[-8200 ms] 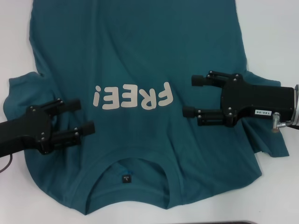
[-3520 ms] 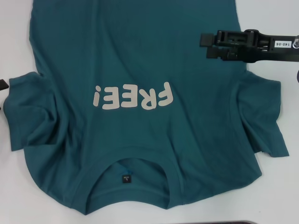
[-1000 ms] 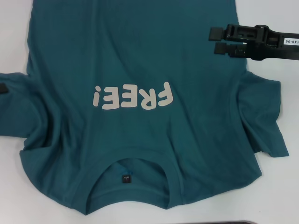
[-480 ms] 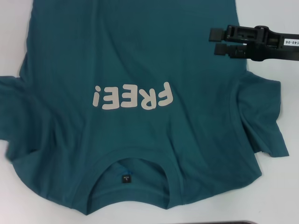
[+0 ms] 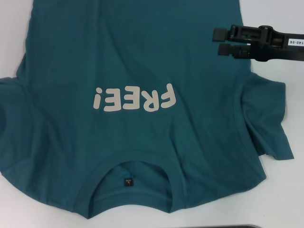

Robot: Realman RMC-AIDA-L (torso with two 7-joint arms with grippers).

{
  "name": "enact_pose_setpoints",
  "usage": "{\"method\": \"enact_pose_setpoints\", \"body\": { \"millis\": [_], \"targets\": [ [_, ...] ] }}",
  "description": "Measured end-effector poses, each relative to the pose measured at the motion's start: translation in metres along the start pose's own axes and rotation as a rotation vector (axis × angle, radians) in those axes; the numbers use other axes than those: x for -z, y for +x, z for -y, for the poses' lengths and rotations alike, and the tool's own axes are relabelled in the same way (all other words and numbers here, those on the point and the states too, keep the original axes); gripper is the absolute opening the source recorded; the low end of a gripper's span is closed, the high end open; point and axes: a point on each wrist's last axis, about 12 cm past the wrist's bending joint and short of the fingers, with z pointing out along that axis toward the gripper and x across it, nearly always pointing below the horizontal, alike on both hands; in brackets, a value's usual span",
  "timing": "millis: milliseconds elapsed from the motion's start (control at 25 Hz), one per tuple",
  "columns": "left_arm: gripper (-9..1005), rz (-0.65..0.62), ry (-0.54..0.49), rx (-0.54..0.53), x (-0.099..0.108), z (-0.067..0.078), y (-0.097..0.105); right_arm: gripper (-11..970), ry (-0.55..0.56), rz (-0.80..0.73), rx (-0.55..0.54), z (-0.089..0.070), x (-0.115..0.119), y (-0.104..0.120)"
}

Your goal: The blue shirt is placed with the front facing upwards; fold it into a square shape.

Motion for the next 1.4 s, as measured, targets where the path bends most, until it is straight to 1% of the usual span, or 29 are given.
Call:
{"method": "enact_pose_setpoints", "body": {
  "millis": [280,400,440,640,800,1000,1080,1120,1400],
  "targets": [
    [2,-0.03,0.06,-0.001,0.002,0.01,0.001,852,-0.004,-0.001,0.006,-0.002,-0.002,-0.002],
    [2,-0.058,0.113,0.004,0.005,0.021,0.0,851,-0.004,-0.002,0.006,-0.002,-0.002,-0.002],
    [2,-0.07,0.143,0.007,0.005,0.027,-0.001,851,-0.003,-0.002,0.005,-0.001,-0.002,-0.002],
    [2,-0.1,0.218,0.005,-0.005,0.049,-0.002,850,-0.001,-0.001,0.001,-0.001,-0.001,-0.002],
    [2,-0.124,0.25,0.005,-0.016,0.067,-0.004,849,0.0,-0.002,0.0,-0.001,-0.001,-0.001],
    [3,-0.151,0.249,0.012,-0.028,0.083,-0.006,848,0.003,-0.001,-0.004,0.0,0.0,0.0],
    [3,-0.154,0.248,0.011,-0.03,0.085,-0.006,848,0.004,0.0,-0.005,0.001,0.001,0.0],
    [3,-0.16,0.221,0.012,-0.038,0.091,-0.006,847,0.004,0.0,-0.005,0.001,0.001,0.0],
    [2,-0.119,0.124,0.021,-0.048,0.096,-0.004,846,0.007,0.002,-0.006,0.001,0.001,0.0]
  ]
}}
